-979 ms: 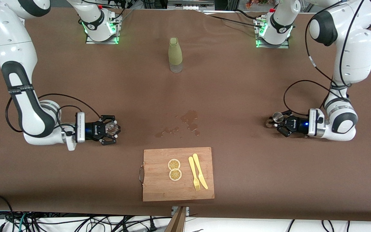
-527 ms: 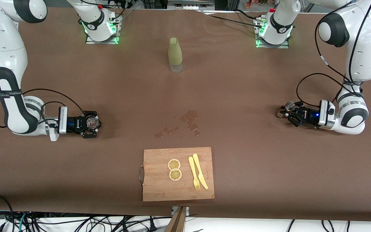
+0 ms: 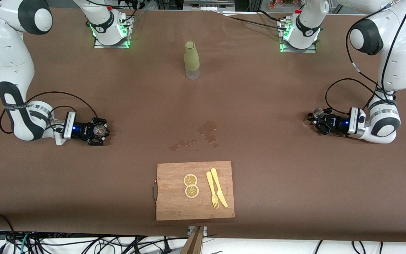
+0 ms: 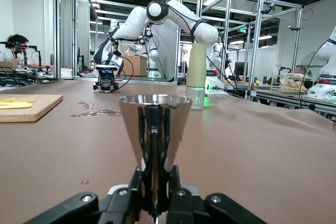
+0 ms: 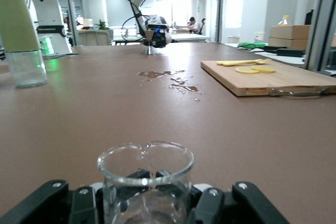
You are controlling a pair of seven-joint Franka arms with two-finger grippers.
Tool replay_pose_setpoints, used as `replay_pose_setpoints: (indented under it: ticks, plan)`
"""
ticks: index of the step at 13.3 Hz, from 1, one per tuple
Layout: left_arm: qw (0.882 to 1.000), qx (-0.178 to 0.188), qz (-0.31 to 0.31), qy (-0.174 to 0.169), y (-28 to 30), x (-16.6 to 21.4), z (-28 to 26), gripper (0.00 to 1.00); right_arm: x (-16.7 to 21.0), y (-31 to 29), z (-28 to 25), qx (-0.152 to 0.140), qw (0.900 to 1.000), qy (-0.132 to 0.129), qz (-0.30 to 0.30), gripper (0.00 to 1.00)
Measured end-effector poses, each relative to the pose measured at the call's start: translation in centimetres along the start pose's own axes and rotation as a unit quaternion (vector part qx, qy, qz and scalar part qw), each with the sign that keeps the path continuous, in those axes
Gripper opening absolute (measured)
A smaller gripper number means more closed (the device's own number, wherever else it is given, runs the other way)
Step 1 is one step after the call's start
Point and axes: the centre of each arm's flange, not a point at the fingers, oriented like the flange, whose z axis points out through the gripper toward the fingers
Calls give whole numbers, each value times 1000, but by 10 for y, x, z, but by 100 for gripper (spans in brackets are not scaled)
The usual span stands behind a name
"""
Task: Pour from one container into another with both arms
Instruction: 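Lower the glass cup and jigger onto the table with both grippers, then open both grippers and release the glass cup and jigger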
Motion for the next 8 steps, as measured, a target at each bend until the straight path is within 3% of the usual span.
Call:
replay_pose_setpoints:
  ticks: [2, 5, 8]
  plan:
    - [1000, 1, 0, 0, 1, 0, -1, 28, -3, -5, -1, -12, 1000, 9, 8, 17]
    - [1000, 2, -12, -5, -1, 2, -5, 58, -5, -7, -5, -16, 1000, 6, 11, 51]
    - [996, 19, -67, -50, -11, 16, -32, 89, -7, -8, -22, -24, 1000, -7, 13, 83]
